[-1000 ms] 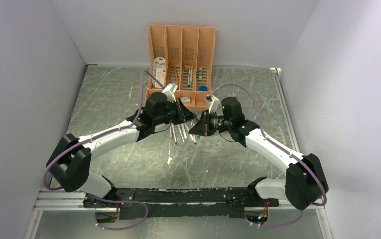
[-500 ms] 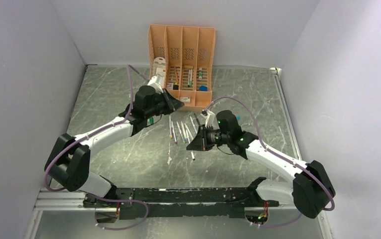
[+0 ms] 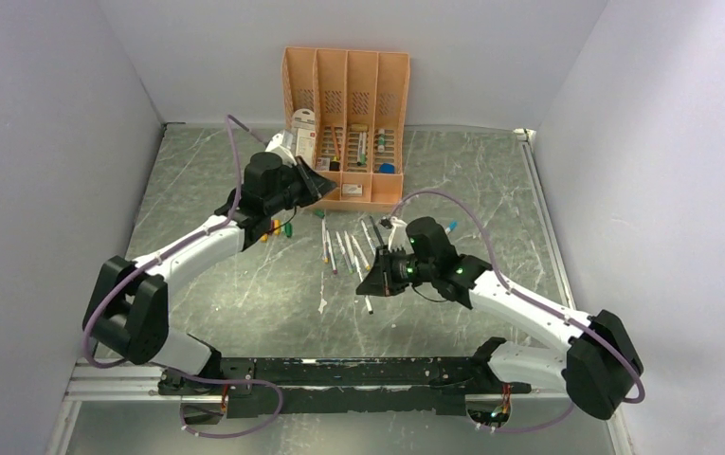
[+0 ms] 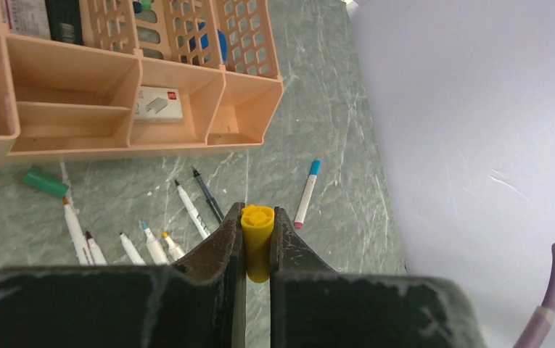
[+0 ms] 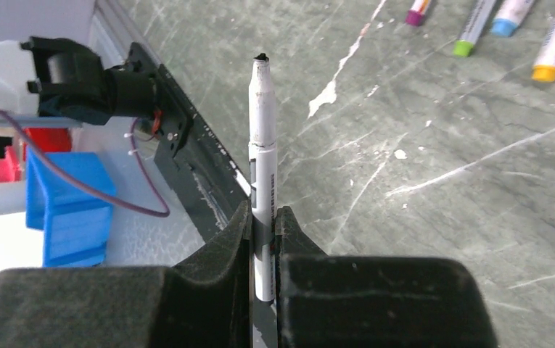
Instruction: Open the pen caps
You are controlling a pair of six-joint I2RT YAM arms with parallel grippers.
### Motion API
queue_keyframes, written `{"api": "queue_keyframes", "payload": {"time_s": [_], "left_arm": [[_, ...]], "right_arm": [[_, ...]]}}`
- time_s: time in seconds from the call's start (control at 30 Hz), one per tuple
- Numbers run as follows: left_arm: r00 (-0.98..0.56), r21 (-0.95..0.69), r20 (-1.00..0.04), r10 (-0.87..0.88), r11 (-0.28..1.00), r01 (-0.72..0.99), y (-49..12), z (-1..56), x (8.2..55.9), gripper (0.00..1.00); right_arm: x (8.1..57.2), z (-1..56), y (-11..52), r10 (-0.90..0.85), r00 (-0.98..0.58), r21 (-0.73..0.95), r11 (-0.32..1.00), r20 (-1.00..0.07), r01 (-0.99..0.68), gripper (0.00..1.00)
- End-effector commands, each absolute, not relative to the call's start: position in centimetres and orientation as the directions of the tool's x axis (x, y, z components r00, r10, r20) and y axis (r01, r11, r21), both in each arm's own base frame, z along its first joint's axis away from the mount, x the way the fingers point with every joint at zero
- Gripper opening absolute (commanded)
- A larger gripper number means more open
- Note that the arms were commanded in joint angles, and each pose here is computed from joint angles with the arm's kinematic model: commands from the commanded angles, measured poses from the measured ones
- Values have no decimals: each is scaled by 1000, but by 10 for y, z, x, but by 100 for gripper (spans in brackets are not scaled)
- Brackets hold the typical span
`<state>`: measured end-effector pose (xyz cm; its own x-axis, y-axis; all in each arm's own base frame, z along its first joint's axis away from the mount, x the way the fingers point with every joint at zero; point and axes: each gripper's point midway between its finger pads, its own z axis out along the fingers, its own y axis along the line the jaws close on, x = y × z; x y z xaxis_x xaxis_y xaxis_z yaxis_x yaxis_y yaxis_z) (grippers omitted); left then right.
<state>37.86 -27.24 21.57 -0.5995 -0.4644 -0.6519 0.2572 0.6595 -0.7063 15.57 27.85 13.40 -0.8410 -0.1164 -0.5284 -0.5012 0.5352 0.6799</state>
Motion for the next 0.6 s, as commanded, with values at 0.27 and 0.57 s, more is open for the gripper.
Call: {"api": "queue_keyframes", "payload": {"time_s": [0.27,0.57], "left_arm": [[-643,-655,-661,-387,715,244,-243,216,332,8],[-650,-636,-663,-372,737,227,-228,211,312,8]], "right_arm": [[250,120,268,-219,-761,331,802,-610,-496,0],[312,68,272,-325,-767,137,873,-553,-468,0]]}}
